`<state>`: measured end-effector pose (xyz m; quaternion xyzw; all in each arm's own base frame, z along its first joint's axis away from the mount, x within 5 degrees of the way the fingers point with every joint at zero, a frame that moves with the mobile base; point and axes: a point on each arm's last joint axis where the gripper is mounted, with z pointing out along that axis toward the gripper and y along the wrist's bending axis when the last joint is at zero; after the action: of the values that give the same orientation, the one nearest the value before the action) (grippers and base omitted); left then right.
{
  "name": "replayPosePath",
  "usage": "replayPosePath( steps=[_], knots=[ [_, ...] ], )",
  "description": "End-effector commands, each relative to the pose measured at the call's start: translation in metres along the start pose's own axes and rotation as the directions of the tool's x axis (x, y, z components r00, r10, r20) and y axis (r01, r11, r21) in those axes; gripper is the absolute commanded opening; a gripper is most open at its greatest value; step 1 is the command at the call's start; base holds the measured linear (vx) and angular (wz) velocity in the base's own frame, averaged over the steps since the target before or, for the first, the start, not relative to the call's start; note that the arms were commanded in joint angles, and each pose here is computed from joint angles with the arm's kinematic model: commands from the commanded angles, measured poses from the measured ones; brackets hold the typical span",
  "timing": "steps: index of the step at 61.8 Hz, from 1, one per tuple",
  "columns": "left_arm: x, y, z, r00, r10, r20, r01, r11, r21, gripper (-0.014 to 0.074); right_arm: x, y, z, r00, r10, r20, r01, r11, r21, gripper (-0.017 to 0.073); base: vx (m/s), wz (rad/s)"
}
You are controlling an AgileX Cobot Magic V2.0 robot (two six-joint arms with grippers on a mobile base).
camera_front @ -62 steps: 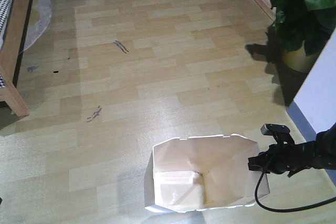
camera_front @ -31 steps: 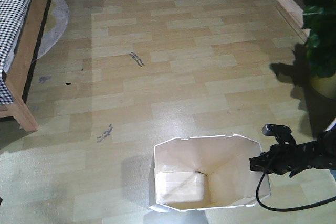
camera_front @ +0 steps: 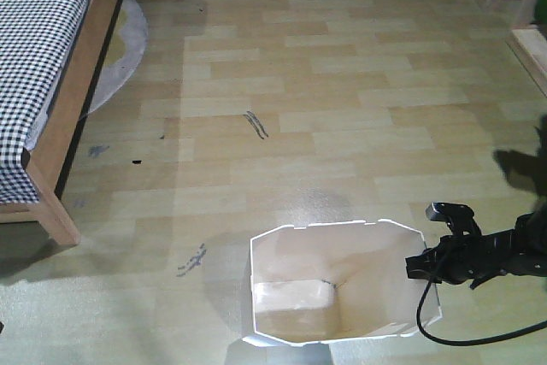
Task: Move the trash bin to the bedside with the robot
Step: 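Hold the bin with the right gripper while the base turns toward the bed, then carry the bin with the right gripper toward the curtains beside the bed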
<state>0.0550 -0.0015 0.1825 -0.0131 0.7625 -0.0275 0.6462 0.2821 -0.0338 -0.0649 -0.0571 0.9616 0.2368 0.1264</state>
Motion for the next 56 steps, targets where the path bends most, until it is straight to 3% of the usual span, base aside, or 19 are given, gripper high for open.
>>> replayPosePath(
  steps=[1, 56],
  knots=[
    [0.003, -0.0001, 0.0016, 0.999, -0.012, 0.048, 0.012, 1.0, 0.009, -0.0006, -0.027, 0.0217, -0.019, 0.984, -0.021, 0.175, 0.052, 0.982, -0.179, -0.0004, 0.41, 0.19],
    [0.003, -0.0001, 0.0016, 0.999, -0.012, 0.048, 0.012, 1.0, 0.009, -0.0006, -0.027, 0.0217, -0.019, 0.984, -0.022, 0.175, 0.053, 0.982, -0.179, -0.0004, 0.45, 0.07]
  ],
)
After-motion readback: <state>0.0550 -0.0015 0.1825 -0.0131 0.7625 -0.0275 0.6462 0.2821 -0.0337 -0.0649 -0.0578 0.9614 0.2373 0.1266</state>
